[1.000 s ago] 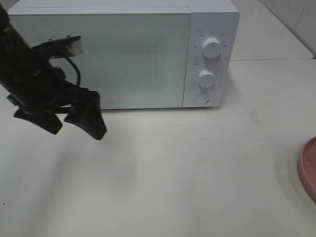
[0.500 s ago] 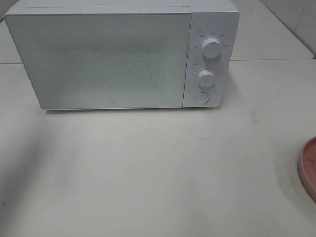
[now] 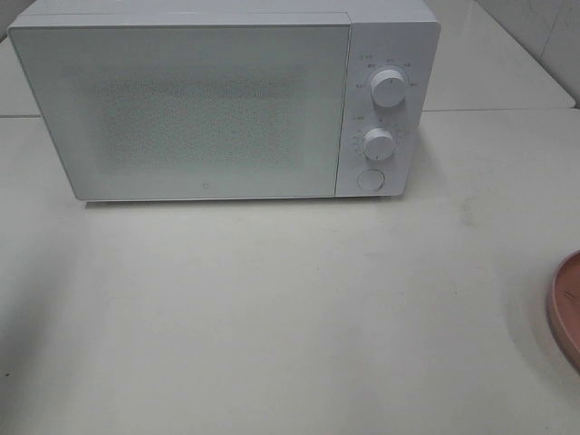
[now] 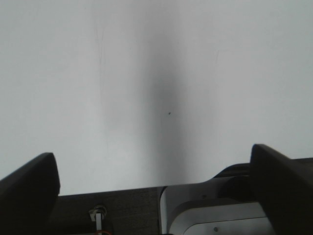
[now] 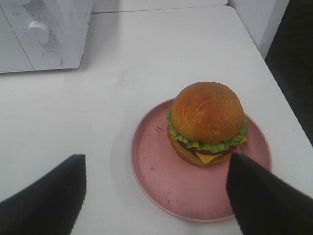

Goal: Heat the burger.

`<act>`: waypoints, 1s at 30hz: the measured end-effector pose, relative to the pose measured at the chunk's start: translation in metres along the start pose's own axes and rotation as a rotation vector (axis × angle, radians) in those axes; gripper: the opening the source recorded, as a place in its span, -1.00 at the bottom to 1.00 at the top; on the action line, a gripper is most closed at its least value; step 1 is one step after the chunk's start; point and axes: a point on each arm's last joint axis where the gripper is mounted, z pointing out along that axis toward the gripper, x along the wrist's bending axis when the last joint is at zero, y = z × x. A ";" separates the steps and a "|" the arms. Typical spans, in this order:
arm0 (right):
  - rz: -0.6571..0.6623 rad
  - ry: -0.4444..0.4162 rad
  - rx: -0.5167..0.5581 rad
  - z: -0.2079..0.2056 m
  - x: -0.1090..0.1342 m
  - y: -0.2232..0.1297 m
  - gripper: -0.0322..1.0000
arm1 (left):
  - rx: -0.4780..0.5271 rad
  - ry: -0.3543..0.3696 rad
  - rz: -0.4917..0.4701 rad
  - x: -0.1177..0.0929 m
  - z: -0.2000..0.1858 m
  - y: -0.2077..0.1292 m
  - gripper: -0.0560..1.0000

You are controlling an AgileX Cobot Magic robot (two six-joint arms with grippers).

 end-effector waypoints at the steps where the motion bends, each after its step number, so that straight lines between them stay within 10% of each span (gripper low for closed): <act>1: 0.000 0.000 0.000 0.000 0.000 0.000 0.54 | -0.019 0.020 0.007 0.000 -0.004 -0.017 0.99; 30: 0.000 0.000 0.000 0.000 0.000 0.000 0.54 | -0.471 0.091 0.017 -0.003 -0.002 -0.142 0.99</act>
